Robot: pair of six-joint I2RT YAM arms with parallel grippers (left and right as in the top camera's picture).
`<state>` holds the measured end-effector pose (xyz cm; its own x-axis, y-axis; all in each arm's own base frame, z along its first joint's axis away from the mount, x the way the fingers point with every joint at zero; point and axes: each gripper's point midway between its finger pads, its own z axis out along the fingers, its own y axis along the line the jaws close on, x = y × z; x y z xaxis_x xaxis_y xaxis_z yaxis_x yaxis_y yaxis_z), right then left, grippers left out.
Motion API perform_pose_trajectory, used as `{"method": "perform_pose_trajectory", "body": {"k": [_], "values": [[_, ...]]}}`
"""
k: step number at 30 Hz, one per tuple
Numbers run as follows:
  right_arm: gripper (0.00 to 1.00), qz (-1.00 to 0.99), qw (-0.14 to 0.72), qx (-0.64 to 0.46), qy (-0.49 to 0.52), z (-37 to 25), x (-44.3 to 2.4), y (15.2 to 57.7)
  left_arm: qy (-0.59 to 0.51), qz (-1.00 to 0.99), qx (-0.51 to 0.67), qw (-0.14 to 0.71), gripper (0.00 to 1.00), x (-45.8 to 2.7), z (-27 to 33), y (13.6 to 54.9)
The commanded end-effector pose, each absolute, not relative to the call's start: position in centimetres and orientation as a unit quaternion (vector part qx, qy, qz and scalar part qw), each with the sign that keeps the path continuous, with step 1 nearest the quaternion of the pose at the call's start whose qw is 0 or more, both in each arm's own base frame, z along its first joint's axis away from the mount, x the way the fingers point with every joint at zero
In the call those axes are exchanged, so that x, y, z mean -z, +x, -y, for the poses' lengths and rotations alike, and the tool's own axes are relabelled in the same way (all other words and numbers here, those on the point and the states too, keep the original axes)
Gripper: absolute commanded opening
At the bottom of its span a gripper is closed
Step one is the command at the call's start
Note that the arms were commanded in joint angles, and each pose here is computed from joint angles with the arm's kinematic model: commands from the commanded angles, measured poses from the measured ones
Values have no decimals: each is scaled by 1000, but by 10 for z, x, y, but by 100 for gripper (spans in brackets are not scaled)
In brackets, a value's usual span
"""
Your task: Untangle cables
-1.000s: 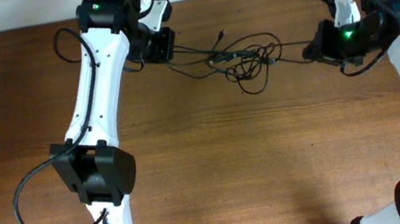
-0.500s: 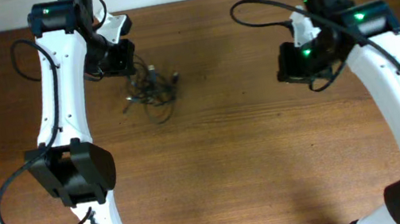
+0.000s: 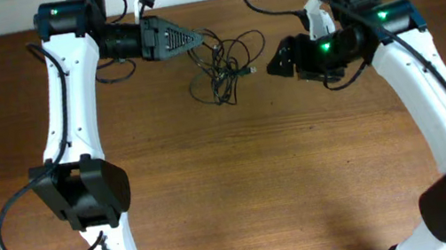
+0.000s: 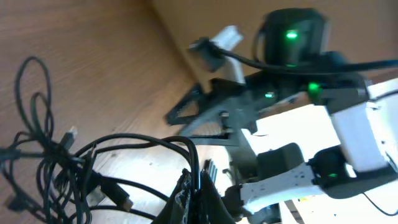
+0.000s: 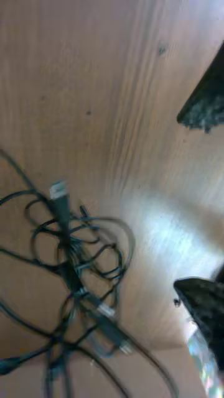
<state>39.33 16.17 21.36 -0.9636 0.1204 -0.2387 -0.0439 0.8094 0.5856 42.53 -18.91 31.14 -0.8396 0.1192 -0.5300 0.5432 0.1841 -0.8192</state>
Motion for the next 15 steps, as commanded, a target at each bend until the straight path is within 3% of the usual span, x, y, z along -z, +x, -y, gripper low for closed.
{"method": "perform_pose_trajectory", "body": {"k": [1, 9, 15], "values": [[73, -934, 119, -336, 19, -180, -207, 398, 235, -713, 635, 182, 0, -333, 201, 417], [63, -937, 75, -340, 40, -224, -169, 405, 221, -671, 687, 170, 0, -357, 204, 414], [60, -933, 103, -341, 55, -242, -169, 420, 208, -675, 691, 156, 0, -358, 204, 417]]}}
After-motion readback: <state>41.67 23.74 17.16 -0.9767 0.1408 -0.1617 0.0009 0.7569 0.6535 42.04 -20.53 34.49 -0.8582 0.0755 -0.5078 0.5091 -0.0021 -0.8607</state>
